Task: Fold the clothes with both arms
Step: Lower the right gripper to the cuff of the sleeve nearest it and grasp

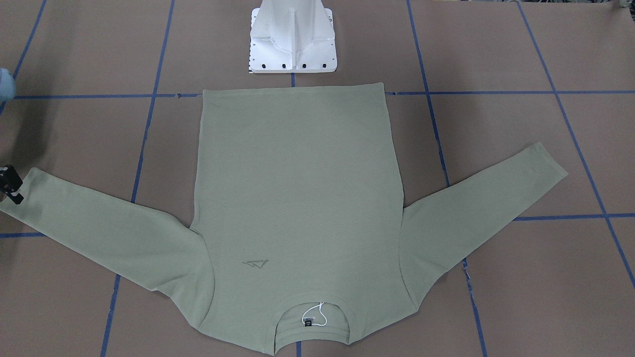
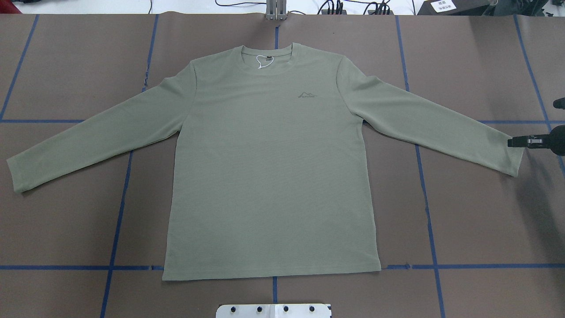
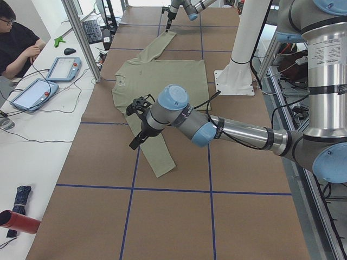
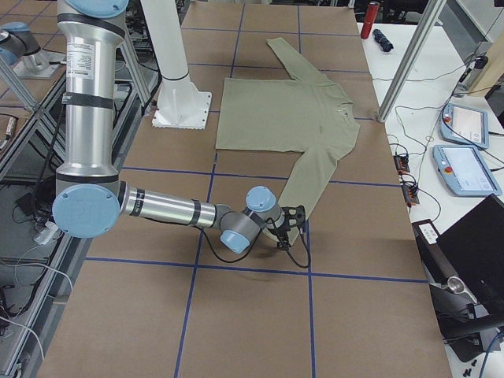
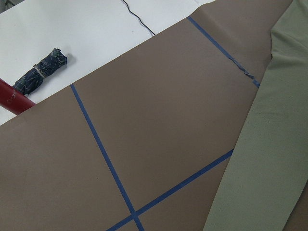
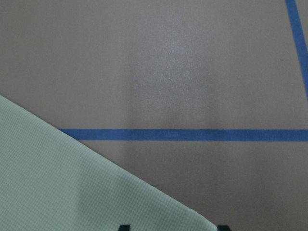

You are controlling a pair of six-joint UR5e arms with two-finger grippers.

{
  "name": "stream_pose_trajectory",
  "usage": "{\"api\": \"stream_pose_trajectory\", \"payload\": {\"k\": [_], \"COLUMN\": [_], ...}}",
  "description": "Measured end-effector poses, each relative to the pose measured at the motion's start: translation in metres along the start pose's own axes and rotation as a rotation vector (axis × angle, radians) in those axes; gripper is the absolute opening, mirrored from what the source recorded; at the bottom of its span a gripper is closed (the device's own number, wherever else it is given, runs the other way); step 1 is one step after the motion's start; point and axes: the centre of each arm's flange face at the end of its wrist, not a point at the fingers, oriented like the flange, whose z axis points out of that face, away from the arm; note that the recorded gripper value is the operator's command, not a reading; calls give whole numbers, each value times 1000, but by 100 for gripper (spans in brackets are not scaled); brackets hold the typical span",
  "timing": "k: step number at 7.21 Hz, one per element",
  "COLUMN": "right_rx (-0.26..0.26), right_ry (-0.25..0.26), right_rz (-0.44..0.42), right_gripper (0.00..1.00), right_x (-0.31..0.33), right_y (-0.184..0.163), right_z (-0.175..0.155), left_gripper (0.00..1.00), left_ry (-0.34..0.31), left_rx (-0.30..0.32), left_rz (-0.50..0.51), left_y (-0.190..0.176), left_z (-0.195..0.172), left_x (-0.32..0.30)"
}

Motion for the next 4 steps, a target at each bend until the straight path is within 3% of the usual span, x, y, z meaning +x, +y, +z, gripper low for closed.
{"api": "stream_pose_trajectory", "payload": {"k": [4], "right_rx": [-5], "right_ry": [14], "right_rz": [3], "right_gripper": [58], "right_x": [7], "right_y": [3], "right_z": [5], "left_gripper": [100], "left_ry": [1], "left_rx": [-1], "left_rz": [0], "left_y": [1], "left_z": [0], "left_x": [0]}}
